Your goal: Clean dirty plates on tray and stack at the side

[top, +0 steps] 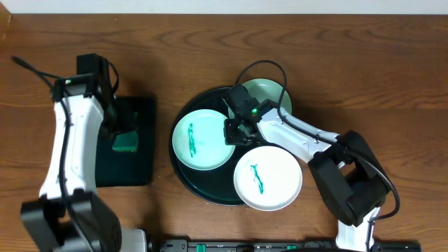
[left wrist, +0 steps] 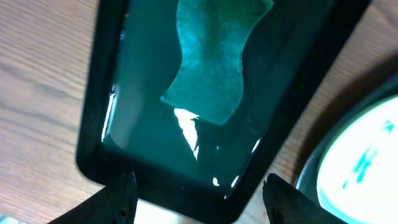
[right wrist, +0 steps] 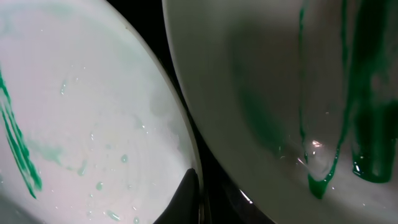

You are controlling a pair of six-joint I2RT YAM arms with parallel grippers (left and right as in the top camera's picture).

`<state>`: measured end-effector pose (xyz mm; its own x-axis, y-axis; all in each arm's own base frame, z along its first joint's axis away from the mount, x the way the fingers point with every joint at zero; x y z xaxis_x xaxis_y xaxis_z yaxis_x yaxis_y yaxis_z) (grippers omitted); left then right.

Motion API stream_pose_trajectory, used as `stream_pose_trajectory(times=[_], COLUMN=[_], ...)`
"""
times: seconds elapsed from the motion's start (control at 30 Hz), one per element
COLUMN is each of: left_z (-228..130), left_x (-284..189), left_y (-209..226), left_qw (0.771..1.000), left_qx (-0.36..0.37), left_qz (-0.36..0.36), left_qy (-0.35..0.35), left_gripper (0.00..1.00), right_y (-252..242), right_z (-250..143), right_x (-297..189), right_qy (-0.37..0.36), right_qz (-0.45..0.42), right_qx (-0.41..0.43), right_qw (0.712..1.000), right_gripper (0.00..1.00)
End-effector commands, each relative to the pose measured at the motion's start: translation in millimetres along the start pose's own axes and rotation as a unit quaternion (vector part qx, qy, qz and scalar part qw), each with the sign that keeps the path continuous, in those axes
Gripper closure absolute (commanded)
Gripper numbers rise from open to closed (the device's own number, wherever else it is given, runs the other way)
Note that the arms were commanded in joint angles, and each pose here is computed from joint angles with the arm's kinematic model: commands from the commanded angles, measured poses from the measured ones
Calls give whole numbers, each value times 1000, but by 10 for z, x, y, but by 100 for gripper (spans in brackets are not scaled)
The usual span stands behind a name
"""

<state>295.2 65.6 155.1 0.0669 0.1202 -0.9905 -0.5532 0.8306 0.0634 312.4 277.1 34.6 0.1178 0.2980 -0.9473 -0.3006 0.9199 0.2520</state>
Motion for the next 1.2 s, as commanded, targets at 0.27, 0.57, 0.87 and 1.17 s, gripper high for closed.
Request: stream_pose_trajectory(times=[0.27,0.57,0.87,1.17], left_z=[343,395,315,383], left_x=[620,1102,1331,887], left_y=[-244,-86,-127,-96], left_qw=[996,994,990,994], left_qx=[92,85,104,82], left_qz=[-16,-8,-10,-13], left_qy=[13,62,96,67], left_gripper=[48,62,92,93], right_y=[38,50,52,68], right_z=[21,26,32,43], right_x=[56,56,56,51], right_qy=[5,4,2,1], right_qz=[12,15,16,21], right_qx=[-11,-15,-15,-15], right_qw=[1000,1000,1000,1000], right_gripper=[99,99,99,99])
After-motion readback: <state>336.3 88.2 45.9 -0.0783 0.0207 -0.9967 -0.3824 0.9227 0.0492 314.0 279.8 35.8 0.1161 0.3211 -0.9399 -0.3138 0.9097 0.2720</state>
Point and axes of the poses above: each gripper's point midway between its finger pads, its own x axis out along the fingers, its own y axis along the line the jaws close on, z = x × y, the point moved 3 cm from there along -x, back along the fingers, and after that the axes turned 12 degrees about -x, right-handed, at the moved point
